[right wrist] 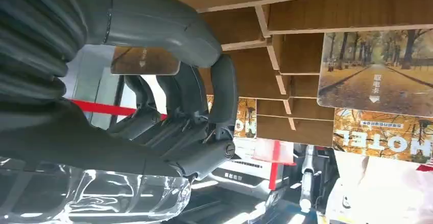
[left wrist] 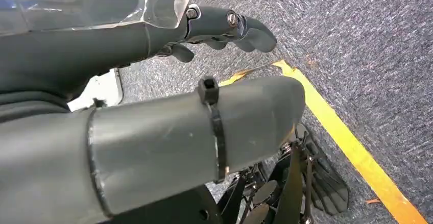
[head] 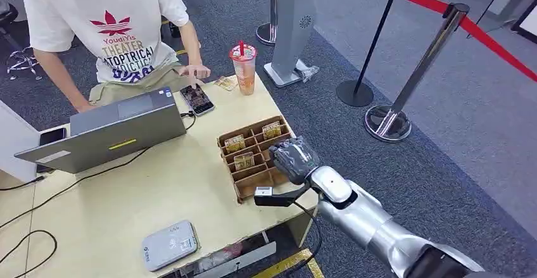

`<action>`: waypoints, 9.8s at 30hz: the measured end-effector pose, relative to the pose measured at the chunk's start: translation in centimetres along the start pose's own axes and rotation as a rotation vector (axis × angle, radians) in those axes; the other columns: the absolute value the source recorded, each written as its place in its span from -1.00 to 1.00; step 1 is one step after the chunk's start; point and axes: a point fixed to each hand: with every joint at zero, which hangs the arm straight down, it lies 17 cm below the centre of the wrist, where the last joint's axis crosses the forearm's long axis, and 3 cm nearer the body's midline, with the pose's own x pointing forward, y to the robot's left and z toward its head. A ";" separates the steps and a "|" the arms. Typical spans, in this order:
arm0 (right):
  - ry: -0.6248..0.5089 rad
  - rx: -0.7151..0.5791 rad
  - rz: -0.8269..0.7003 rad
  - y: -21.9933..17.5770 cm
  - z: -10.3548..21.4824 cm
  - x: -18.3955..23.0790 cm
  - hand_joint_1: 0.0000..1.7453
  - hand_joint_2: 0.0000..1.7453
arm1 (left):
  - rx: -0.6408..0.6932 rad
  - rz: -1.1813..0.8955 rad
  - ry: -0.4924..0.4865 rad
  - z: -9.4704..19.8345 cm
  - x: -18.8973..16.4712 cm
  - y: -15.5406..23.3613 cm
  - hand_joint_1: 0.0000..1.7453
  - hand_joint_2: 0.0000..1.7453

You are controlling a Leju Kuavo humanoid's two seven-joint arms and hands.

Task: Pass the card to the sensor for recognition and then transmit it.

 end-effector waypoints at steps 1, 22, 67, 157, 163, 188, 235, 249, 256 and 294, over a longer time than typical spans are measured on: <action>0.001 0.000 -0.001 0.0 0.0 0.0 0.60 1.00 | 0.000 0.000 0.000 0.0 0.0 0.0 -1.00 -1.00; 0.002 -0.025 -0.008 -1.1 -0.7 -0.4 -0.66 1.00 | -0.015 0.001 -0.001 0.0 0.1 -0.2 -1.00 -1.00; 0.026 -0.032 0.027 -2.8 -0.9 -2.5 0.22 1.00 | -0.010 0.020 -0.002 0.0 0.1 -0.1 -1.00 -1.00; 0.049 0.004 0.019 -2.3 -1.3 -4.5 0.12 1.00 | -0.003 0.030 0.006 0.0 0.0 0.0 -1.00 -1.00; 0.057 -0.004 0.015 -2.5 -1.1 -5.0 0.12 1.00 | -0.010 0.028 0.006 0.0 0.0 -0.1 -1.00 -1.00; 0.055 -0.003 0.030 -2.6 -0.5 -5.4 0.24 1.00 | -0.014 0.030 0.007 0.0 -0.1 -0.1 -1.00 -1.00; 0.067 -0.001 0.038 -2.5 0.4 -5.9 0.22 1.00 | -0.024 0.027 0.002 -0.1 0.3 0.0 -1.00 -1.00; 0.067 0.001 0.038 -2.5 0.4 -5.9 0.16 1.00 | -0.022 0.030 0.003 -0.2 0.3 0.1 -1.00 -1.00; 0.069 0.021 0.032 -1.9 0.8 -6.0 0.26 1.00 | -0.028 0.029 0.003 -0.1 0.2 0.0 -1.00 -1.00; 0.063 0.064 0.023 -0.9 0.5 -6.6 0.56 1.00 | -0.021 0.032 0.012 -0.4 0.2 0.6 -1.00 -1.00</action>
